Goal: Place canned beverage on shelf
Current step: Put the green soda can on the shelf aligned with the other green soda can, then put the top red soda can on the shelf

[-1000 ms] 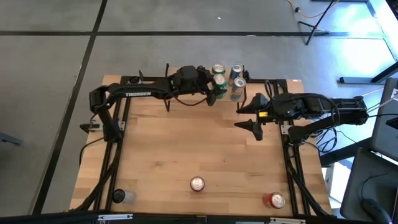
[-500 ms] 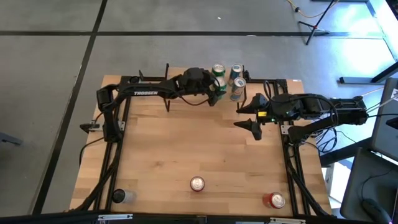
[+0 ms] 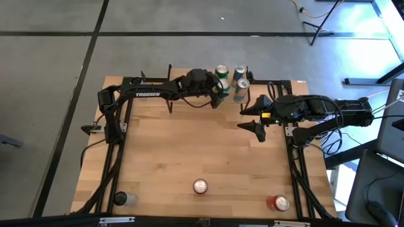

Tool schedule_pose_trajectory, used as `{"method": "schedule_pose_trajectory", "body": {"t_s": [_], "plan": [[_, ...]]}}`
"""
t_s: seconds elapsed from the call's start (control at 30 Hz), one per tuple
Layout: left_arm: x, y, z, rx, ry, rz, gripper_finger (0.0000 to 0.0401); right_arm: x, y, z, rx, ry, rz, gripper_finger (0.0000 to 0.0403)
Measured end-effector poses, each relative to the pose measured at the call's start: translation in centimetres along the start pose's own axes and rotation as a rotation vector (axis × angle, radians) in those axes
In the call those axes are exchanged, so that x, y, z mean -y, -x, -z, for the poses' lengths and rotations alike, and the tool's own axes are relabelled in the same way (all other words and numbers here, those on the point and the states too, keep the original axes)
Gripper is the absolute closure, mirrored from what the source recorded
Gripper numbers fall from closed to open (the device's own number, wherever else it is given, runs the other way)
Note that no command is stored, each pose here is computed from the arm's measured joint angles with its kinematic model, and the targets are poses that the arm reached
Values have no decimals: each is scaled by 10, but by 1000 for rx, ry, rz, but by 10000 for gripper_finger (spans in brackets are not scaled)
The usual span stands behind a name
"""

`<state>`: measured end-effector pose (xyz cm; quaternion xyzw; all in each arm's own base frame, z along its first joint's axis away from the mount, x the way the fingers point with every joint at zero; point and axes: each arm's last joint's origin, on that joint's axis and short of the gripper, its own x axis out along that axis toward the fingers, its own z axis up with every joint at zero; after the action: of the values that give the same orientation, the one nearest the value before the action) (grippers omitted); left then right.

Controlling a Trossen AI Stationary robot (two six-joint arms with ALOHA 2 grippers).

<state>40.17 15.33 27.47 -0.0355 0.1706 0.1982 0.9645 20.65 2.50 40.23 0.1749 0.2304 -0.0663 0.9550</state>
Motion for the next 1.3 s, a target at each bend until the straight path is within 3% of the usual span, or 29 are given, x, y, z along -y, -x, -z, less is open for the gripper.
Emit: {"method": "schedule_pose_trajectory", "body": {"t_s": [0.17,0.4,0.57,0.87,1.0,1.1,1.3], "plan": [[-1,0,0,-4,0,-23,118,0,0,0,1,-1,-1,125],[-1,0,1,-10,-3,-26,55,-1,0,-2,18,-11,-10,125],[-1,12,-11,23,-2,-23,40,-1,0,-2,19,-11,-11,125],[-4,90,-56,53,11,-58,38,-1,0,-2,18,-10,-11,125],[3,132,-69,50,51,-20,38,-1,0,-2,18,-11,-12,125],[18,159,-69,-6,60,37,38,-1,0,-2,17,-11,-18,125],[55,190,-47,-248,-9,145,38,-1,-1,-2,17,9,-18,125]]}}
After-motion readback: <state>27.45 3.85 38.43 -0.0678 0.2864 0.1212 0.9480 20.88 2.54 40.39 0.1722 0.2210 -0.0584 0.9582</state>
